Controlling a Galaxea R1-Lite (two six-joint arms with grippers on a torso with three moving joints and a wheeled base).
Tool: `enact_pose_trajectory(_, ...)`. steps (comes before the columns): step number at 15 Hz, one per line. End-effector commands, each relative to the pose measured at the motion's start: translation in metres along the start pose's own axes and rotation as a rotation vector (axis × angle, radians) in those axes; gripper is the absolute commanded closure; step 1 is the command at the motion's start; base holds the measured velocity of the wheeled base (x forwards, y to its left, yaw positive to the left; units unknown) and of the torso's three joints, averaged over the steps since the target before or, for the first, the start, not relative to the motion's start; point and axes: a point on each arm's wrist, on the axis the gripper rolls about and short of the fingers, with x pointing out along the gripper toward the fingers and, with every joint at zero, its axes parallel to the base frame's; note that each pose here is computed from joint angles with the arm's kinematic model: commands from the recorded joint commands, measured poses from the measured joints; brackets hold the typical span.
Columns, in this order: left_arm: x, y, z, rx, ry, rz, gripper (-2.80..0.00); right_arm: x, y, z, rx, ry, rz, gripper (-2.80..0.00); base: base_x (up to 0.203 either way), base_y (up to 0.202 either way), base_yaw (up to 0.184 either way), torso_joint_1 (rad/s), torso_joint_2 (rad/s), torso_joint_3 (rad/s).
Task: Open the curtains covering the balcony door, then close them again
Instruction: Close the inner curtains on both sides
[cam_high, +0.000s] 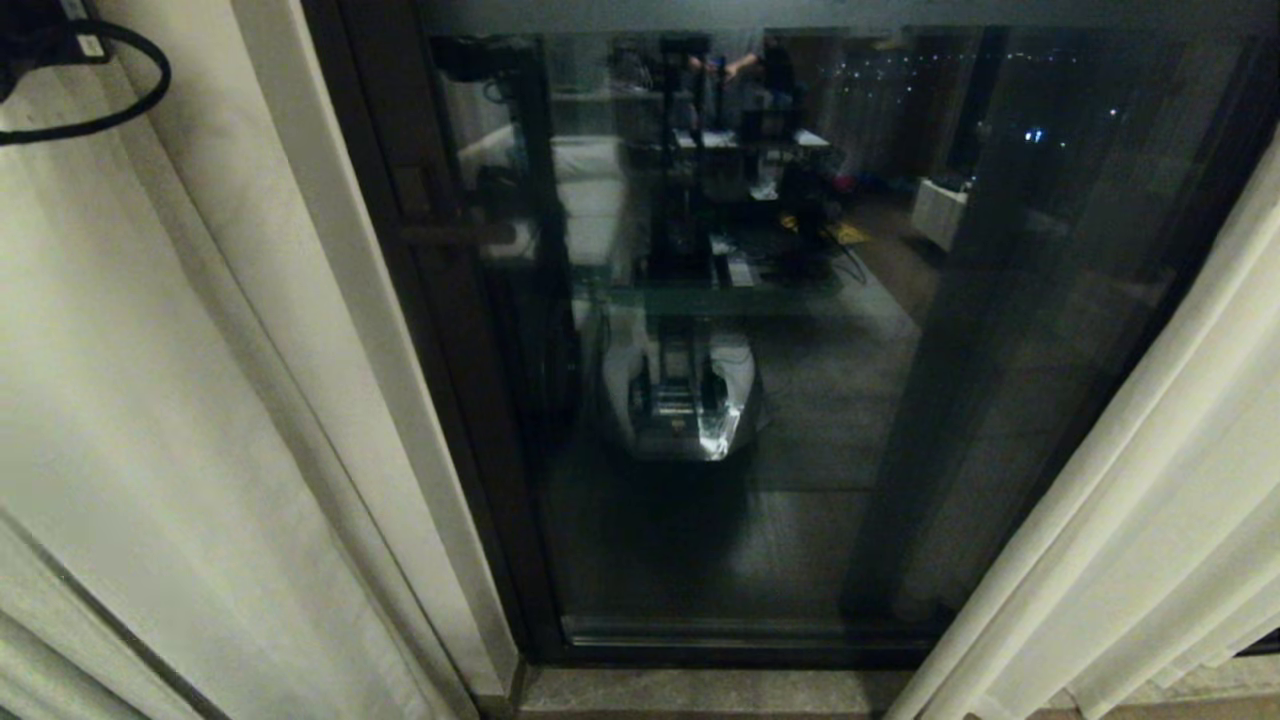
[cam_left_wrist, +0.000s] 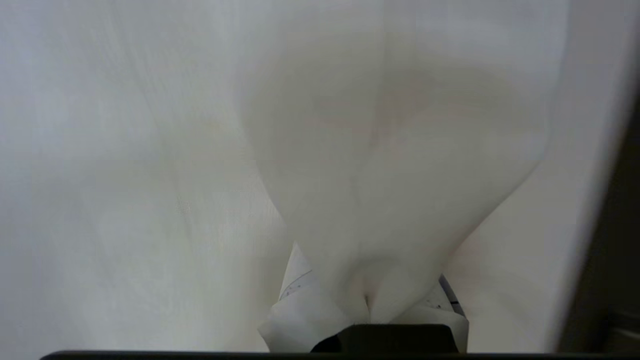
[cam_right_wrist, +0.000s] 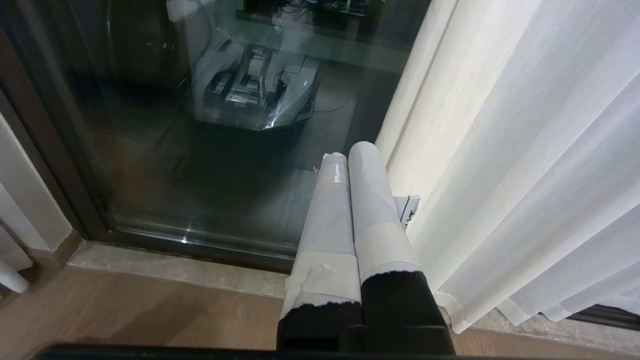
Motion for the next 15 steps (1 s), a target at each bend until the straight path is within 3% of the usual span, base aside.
enact_pose_trajectory(1,-0.017,-0.004,0.012,-0.015,-0.019,-0.027,0.0,0.0,0.0,0.0,-0.002,0.001,0.001,0.0,0.0,0.0,0.0,0.0,0.0,0.0)
enact_pose_trajectory(6,-0.051,-0.017,0.014,-0.034,0.003,-0.11,0.0,0.0,0.0,0.0,-0.002,0.001,0.001,0.0,0.0,0.0,0.0,0.0,0.0,0.0)
enact_pose_trajectory(15,-0.061,-0.013,0.022,-0.042,-0.013,-0.117,0.0,0.0,0.0,0.0,-0.003,0.001,0.001,0.0,0.0,0.0,0.0,0.0,0.0,0.0)
